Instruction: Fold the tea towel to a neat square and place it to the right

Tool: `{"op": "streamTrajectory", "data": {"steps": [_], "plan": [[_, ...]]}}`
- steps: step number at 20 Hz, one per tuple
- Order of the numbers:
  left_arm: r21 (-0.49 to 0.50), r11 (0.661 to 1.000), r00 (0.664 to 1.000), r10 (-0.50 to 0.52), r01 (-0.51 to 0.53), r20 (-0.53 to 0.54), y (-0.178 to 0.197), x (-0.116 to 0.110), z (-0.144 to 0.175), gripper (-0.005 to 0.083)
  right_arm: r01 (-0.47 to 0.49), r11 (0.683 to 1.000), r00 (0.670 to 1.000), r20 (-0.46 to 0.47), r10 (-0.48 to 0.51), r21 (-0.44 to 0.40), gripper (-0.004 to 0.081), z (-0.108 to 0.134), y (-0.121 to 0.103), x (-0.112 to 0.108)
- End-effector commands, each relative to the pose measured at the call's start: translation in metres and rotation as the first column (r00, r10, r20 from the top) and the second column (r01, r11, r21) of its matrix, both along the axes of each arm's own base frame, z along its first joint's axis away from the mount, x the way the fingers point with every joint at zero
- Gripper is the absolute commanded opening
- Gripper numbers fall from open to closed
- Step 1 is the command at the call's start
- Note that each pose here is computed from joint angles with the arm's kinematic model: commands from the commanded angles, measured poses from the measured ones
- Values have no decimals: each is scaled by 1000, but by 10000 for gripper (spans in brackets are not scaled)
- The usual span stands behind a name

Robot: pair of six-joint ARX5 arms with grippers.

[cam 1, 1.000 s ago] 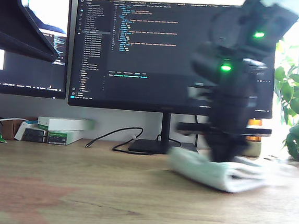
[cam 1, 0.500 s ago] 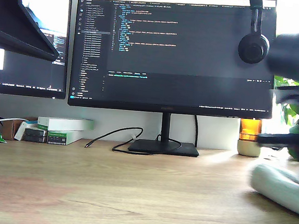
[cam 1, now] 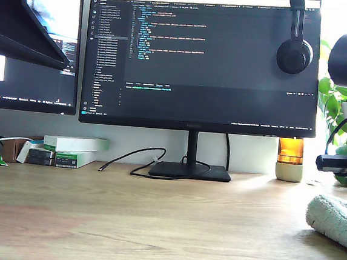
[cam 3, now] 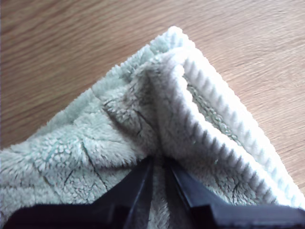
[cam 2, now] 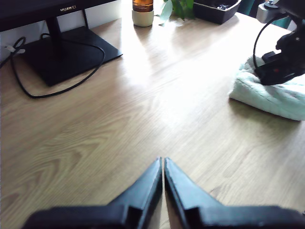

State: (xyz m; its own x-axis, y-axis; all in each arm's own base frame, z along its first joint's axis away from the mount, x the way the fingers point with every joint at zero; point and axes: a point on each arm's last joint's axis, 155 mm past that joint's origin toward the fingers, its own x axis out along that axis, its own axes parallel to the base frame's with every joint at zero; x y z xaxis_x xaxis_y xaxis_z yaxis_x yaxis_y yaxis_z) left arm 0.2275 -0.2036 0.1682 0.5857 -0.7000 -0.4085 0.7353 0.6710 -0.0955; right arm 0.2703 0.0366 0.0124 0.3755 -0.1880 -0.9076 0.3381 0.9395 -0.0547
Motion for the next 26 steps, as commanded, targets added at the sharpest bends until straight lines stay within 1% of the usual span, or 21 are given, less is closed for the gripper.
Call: {"op": "streamTrajectory", "data": {"steps": [1, 5, 9, 11, 13, 14, 15, 16, 17, 20, 21, 22, 23, 24, 25, 26], "plan": [[-1, 1000, 1000, -1, 1, -12, 0, -1, -6, -24, 15, 999, 999, -48, -16, -33, 77, -16, -11, -15], [-18, 1000, 1000, -10, 9, -21, -2, -3, -4, -24, 1, 1000, 1000, 22, -1, -10, 76, 1, -7, -6], [-22, 1000, 1000, -15, 15, -20, -3, -3, -4, -24, -35, 999, 993, 113, 34, 7, 76, 30, -2, 5], [-25, 1000, 1000, -19, 19, -19, -4, -4, -3, -24, -54, 998, 987, 153, 47, 42, 76, 45, 5, 11], [-27, 999, 1000, -18, 18, -19, -4, -3, -3, -24, -145, 989, 975, 175, 135, 42, 67, 59, 13, 13], [-27, 999, 1000, -18, 18, -19, -4, -4, -3, -24, -213, 976, 961, 187, 202, 40, 18, 66, 20, 14], [-25, 1000, 1000, -14, 14, -17, -3, -3, -3, -24, -271, 961, 946, 199, 257, 45, -8, 71, 27, 15], [-22, 1000, 1000, -8, 7, -14, -3, -2, -3, -24, -352, 936, 919, 200, 341, 21, -10, 75, 31, 13], [-22, 1000, 1000, -8, 7, -14, -3, -2, -3, -24, -371, 928, 911, 196, 363, 9, -10, 77, 31, 11], [-28, 1000, 1000, -6, 5, -18, -3, -2, -1, -24, -364, 931, 917, 178, 357, 11, -10, 78, 27, 3], [-25, 1000, 1000, -6, 5, -20, -3, -2, -2, -24, -375, 927, 912, 179, 369, 0, -10, 79, 27, 3], [-30, 1000, 1000, -9, 9, -1, -4, 0, 2, -24, -424, 904, 884, 195, 424, -45, -10, 83, 28, 9], [-23, 1000, 999, -13, 15, 49, -4, 3, 8, -24, -507, 856, 830, 209, 517, -101, -10, 89, 33, 17], [-23, 1000, 996, 2, 0, 88, -2, 8, 14, -24, -551, 827, 792, 242, 561, -114, -10, 95, 42, 23], [-26, 1000, 994, 20, -17, 108, 0, 13, 18, -24, -570, 811, 767, 272, 582, -129, -10, 101, 45, 30], [6, 999, 989, 31, -32, 147, 5, 19, 18, -24, -581, 796, 744, 284, 605, -173, -10, 107, 41, 37]]}}
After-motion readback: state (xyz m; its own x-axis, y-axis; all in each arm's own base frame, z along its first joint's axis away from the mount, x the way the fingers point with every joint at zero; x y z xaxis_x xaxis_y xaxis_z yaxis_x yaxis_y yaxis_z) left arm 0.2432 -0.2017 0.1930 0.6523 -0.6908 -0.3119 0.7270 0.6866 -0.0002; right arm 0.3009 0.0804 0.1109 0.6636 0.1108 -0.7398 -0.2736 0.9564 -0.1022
